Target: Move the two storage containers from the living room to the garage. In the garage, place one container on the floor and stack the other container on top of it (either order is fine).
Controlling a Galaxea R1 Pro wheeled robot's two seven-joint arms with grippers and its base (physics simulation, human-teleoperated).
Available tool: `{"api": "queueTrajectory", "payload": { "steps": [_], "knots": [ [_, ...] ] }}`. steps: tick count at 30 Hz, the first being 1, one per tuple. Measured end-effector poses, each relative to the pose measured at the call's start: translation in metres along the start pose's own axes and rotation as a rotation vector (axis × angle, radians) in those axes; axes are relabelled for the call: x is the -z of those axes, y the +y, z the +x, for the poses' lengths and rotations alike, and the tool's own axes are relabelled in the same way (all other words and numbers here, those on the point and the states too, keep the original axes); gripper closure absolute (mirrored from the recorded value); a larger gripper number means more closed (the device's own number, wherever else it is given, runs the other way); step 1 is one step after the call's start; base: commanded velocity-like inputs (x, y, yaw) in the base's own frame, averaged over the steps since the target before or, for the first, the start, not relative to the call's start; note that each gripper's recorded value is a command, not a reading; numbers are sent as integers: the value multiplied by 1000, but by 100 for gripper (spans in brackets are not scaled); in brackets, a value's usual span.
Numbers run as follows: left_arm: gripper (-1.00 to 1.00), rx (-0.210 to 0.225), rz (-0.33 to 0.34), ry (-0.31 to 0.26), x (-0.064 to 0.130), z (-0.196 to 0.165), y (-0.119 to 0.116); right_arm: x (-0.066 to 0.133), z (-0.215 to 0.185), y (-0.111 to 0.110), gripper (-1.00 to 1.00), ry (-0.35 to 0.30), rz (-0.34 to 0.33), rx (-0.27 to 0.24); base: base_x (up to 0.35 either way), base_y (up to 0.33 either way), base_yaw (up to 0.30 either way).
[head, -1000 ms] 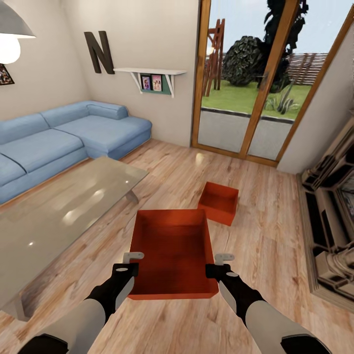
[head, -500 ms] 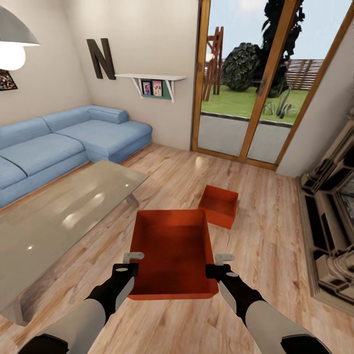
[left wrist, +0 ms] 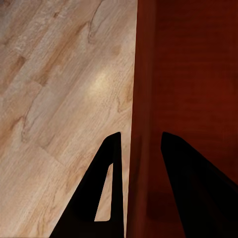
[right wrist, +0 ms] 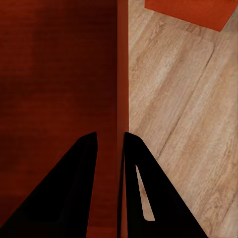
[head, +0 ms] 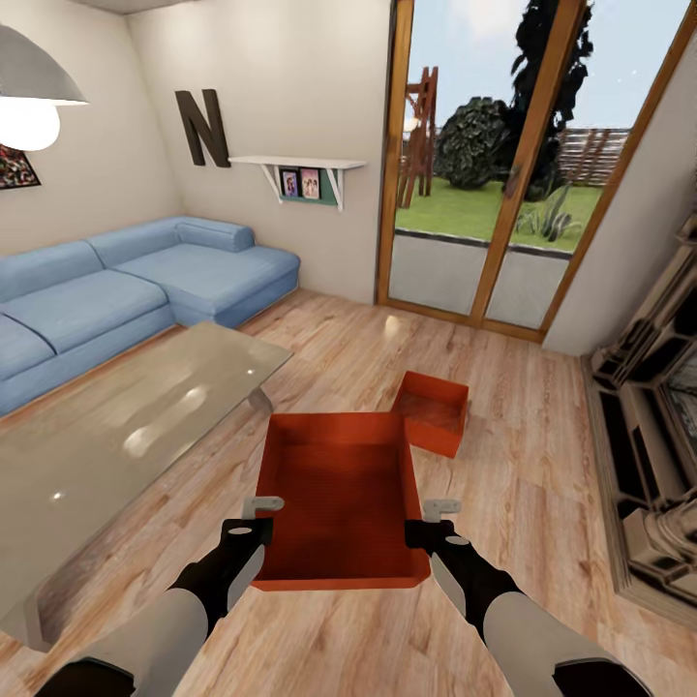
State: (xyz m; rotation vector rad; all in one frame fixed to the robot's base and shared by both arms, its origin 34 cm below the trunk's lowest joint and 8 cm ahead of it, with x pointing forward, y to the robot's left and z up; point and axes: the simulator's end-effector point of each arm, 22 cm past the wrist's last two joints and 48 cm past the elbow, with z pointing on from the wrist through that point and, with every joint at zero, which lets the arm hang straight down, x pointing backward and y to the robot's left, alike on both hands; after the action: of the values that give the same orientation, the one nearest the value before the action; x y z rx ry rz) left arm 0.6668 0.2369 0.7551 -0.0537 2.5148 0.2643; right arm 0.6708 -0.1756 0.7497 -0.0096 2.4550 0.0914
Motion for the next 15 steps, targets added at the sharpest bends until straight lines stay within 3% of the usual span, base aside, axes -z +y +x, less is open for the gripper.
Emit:
{"api": "queueTrajectory", "payload": {
  "steps": [15],
  "knots": [
    [100, 5, 0, -24, 7, -12, 2, 7, -13, 1, 100, -24, -1, 2, 0, 0, 0]
  ]
}}
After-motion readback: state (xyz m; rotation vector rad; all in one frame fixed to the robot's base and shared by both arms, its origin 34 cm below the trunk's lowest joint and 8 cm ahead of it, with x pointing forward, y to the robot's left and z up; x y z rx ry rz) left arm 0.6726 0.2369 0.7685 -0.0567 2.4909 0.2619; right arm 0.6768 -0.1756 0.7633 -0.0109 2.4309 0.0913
